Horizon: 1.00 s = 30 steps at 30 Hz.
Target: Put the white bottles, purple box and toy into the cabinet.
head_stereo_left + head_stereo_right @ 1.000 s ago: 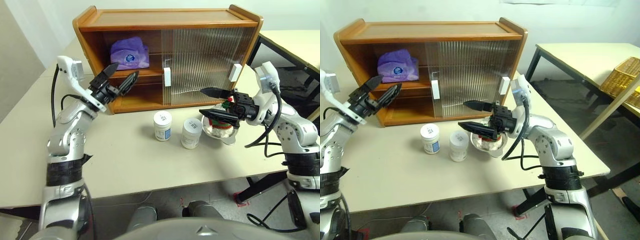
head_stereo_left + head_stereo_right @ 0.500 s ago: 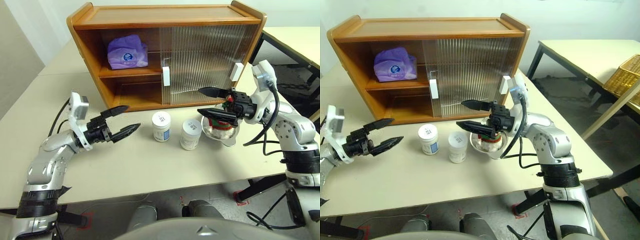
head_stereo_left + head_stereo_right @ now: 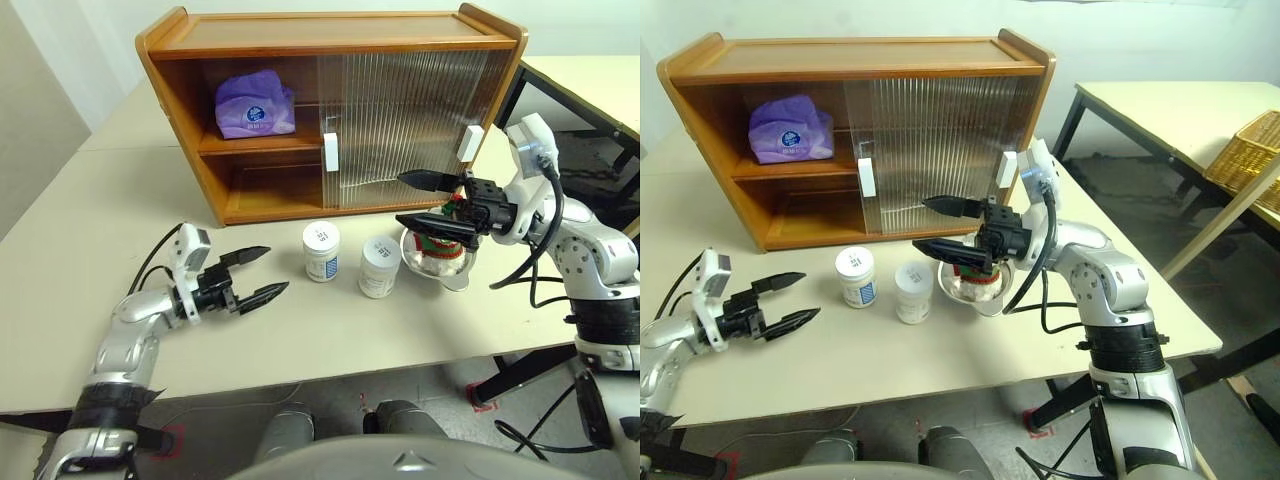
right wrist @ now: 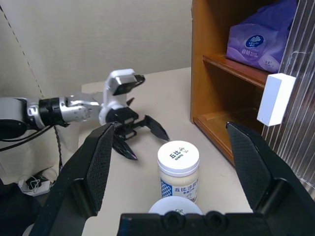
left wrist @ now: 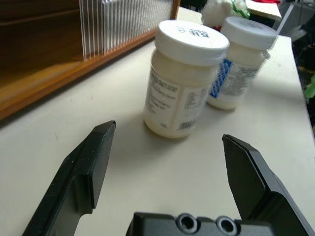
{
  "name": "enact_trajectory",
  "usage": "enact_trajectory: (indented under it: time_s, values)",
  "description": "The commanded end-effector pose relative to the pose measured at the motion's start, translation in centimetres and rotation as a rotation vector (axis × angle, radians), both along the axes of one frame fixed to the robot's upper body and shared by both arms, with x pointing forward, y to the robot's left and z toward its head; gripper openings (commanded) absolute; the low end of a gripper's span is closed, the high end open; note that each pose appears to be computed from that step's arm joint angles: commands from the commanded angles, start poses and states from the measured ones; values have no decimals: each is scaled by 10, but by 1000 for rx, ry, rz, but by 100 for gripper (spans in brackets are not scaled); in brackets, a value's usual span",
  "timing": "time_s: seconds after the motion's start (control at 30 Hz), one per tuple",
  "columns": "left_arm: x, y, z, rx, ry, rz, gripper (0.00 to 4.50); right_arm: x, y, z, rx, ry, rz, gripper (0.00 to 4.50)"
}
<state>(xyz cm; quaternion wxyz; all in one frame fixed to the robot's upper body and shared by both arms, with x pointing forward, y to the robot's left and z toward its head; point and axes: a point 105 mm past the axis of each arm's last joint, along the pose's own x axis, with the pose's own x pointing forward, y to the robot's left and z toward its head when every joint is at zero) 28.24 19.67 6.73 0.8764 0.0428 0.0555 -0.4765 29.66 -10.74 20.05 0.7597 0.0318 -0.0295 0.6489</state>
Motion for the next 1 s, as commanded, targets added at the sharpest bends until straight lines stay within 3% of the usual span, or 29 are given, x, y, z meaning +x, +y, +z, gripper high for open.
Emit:
enact_trajectory:
  time_s: [0.03, 1.0]
  values:
    - [9, -8, -4, 10, -4, -17, 448, -1, -4, 5, -2, -13, -12, 450]
    - [32, -46, -28, -2, 8, -92, 448, -5, -9, 3, -8, -9, -52, 450]
